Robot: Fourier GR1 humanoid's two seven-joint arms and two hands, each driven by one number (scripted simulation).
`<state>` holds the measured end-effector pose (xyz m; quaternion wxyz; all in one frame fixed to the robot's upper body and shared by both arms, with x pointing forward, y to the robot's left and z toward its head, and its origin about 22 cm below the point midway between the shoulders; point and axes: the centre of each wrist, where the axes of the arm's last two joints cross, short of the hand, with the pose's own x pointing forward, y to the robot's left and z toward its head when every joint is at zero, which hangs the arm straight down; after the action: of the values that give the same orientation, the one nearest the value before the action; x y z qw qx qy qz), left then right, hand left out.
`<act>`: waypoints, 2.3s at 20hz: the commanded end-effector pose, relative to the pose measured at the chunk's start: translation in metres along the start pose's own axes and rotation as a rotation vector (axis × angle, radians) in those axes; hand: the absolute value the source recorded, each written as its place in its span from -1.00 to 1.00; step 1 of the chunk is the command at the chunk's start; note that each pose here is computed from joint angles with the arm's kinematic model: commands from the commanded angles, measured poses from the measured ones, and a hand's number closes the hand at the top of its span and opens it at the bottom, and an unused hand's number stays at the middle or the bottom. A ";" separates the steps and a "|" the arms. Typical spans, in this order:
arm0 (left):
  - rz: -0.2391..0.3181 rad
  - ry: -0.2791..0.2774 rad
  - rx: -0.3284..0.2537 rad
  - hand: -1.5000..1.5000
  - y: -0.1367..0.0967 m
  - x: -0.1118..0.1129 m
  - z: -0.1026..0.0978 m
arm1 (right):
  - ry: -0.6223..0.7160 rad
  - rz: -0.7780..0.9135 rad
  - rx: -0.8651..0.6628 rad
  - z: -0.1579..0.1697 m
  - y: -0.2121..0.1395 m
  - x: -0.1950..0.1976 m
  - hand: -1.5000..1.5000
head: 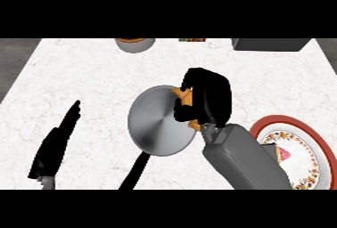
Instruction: Pick the croissant from the plate and place it in the pan
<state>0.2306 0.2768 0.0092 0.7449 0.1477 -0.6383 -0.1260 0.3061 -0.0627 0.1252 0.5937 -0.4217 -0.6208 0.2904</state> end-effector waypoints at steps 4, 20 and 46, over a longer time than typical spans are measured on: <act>-0.012 -0.002 -0.011 0.00 -0.006 -0.002 0.003 | 0.059 -0.014 0.104 -0.046 0.045 0.021 1.00; -0.016 -0.051 -0.076 0.00 0.001 0.019 -0.013 | 0.249 -0.448 0.251 -0.055 0.089 -0.028 -1.00; 0.008 0.031 0.024 0.00 0.015 -0.021 0.021 | 0.251 -0.707 -0.330 -0.027 0.012 -0.183 -1.00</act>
<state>0.2162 0.2874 0.0032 0.7512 0.1586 -0.6306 -0.1132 0.3433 -0.1827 0.0180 0.6645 -0.2941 -0.6805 -0.0942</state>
